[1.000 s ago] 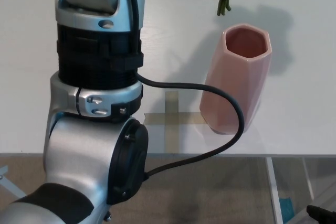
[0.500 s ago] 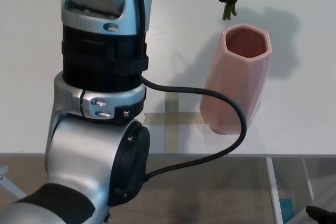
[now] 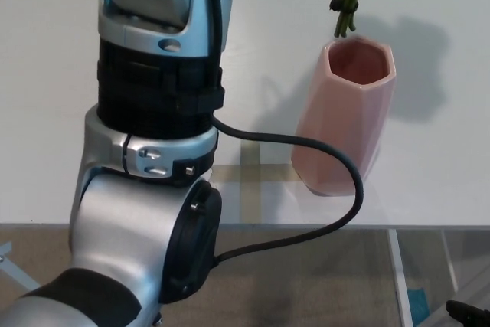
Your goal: Use the left hand to pick up the rose and then lift and insert it into the pink vase.
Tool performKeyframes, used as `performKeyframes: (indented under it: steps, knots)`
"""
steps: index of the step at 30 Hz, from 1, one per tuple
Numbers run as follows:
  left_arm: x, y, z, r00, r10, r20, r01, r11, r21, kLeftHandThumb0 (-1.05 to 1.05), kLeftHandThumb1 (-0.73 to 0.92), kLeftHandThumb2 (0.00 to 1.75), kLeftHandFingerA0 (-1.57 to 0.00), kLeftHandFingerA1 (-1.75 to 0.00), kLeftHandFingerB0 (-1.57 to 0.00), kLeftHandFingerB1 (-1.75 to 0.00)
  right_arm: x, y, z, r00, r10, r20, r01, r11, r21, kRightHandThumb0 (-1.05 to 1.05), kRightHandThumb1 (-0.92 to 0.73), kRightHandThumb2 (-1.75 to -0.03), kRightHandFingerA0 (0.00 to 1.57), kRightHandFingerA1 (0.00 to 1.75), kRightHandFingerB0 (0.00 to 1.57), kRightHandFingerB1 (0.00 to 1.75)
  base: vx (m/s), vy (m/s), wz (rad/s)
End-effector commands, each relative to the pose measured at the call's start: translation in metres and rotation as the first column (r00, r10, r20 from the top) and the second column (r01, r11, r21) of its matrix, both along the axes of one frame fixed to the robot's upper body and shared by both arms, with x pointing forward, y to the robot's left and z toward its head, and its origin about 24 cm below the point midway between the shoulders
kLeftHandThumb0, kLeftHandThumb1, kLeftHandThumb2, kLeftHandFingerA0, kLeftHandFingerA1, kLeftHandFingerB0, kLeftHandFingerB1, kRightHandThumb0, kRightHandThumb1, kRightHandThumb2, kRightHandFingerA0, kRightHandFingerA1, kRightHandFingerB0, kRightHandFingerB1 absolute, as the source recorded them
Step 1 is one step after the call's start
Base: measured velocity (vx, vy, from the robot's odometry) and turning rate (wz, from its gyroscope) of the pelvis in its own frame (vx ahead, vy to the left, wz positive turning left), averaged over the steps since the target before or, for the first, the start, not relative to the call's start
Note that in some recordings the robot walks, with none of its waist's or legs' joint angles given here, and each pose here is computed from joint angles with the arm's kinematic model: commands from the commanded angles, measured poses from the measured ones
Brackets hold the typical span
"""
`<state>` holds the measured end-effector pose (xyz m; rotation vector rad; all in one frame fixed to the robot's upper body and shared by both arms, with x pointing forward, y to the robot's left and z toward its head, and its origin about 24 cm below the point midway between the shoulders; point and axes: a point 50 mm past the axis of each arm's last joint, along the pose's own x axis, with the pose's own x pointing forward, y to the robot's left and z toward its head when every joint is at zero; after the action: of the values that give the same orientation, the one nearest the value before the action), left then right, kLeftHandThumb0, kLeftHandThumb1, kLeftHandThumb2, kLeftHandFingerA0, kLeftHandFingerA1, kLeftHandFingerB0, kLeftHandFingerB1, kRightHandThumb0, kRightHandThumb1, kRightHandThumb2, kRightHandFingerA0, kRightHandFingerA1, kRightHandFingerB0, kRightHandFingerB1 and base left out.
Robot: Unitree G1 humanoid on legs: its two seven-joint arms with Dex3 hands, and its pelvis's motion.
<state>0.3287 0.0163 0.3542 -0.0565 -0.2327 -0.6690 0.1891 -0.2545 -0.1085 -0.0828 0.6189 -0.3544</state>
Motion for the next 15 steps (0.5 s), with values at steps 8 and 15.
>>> performKeyframes:
  steps: [8,15]
  knots:
    - [-0.0076,-0.0137,-0.0022,0.998,-0.039,-0.043,0.039,0.999,-0.021,-0.17,0.78,0.68,-0.99,-1.50,-0.81,-0.81,-0.0048,0.0010,-0.0033,1.000,-0.006,-0.014,0.007,1.000,0.017,-0.21,-0.61,-0.57,0.65,0.53,0.58,0.49,0.00,0.000,0.00]
    - [-0.0087,-0.0171,-0.0096,0.998,-0.051,-0.045,0.050,0.999,-0.015,-0.17,0.78,0.68,-0.99,-1.47,-0.80,-0.86,-0.0037,0.0018,-0.0027,1.000,-0.008,-0.007,0.009,1.000,0.017,-0.21,-0.61,-0.57,0.65,0.52,0.58,0.49,0.00,0.000,0.00]
